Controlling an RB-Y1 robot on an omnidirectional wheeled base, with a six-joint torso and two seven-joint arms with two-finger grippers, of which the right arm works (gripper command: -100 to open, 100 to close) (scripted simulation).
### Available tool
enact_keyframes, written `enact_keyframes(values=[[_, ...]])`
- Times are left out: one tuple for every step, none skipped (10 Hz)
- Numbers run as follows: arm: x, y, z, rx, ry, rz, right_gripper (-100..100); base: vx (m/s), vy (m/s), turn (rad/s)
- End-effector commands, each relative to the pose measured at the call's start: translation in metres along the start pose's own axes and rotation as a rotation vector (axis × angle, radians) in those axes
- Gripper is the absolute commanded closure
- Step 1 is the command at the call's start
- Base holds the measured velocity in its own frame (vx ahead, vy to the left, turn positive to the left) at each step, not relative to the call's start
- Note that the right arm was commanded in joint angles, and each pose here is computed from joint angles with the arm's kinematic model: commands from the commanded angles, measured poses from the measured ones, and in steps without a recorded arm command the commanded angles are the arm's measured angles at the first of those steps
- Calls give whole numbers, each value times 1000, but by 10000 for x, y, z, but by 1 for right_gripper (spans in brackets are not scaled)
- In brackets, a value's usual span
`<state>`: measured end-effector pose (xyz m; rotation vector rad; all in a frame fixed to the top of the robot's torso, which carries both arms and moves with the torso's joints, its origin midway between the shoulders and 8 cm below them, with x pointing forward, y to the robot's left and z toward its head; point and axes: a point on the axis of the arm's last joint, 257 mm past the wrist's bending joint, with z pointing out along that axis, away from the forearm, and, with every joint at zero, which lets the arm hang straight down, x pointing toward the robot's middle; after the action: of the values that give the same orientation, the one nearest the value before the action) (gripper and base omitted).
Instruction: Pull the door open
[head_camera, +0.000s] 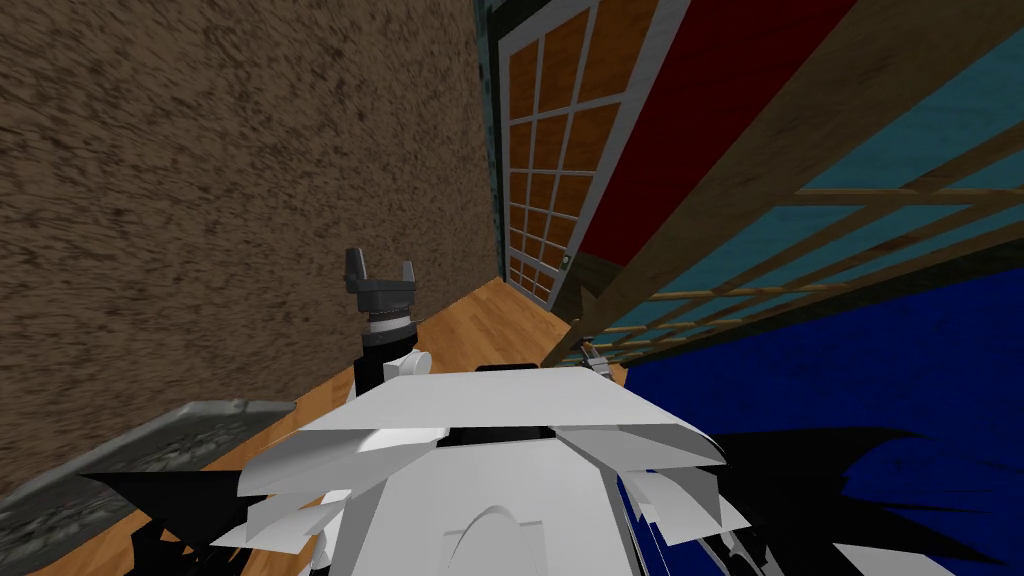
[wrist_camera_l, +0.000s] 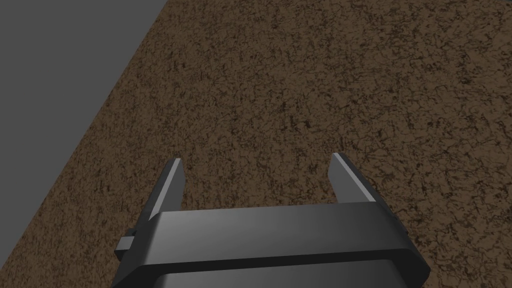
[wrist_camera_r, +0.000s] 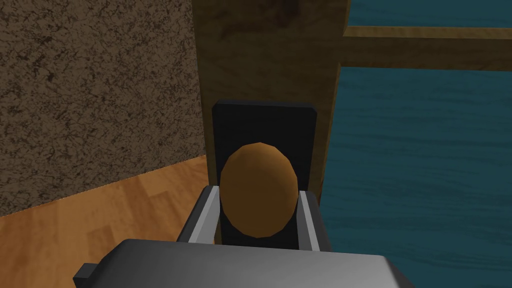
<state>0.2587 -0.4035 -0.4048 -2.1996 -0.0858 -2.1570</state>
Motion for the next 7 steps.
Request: enact_keyframes(values=[[0, 0, 0, 0, 0, 0, 100, -106, -15, 25], [-17, -49, -87, 18, 0, -1, 100, -34, 5, 8], [-16, -63, -112, 24, 2, -2, 100, -31, 10, 0], [-14, -77, -140, 31, 4, -3, 100, -14, 7, 4], [-13, -94, -171, 38, 6, -3, 100, -6, 3, 9], [-10, -111, -204, 46, 9, -4, 100, -8, -1, 10], [-8, -129, -238, 54, 11, -4, 100, -11, 2, 27]])
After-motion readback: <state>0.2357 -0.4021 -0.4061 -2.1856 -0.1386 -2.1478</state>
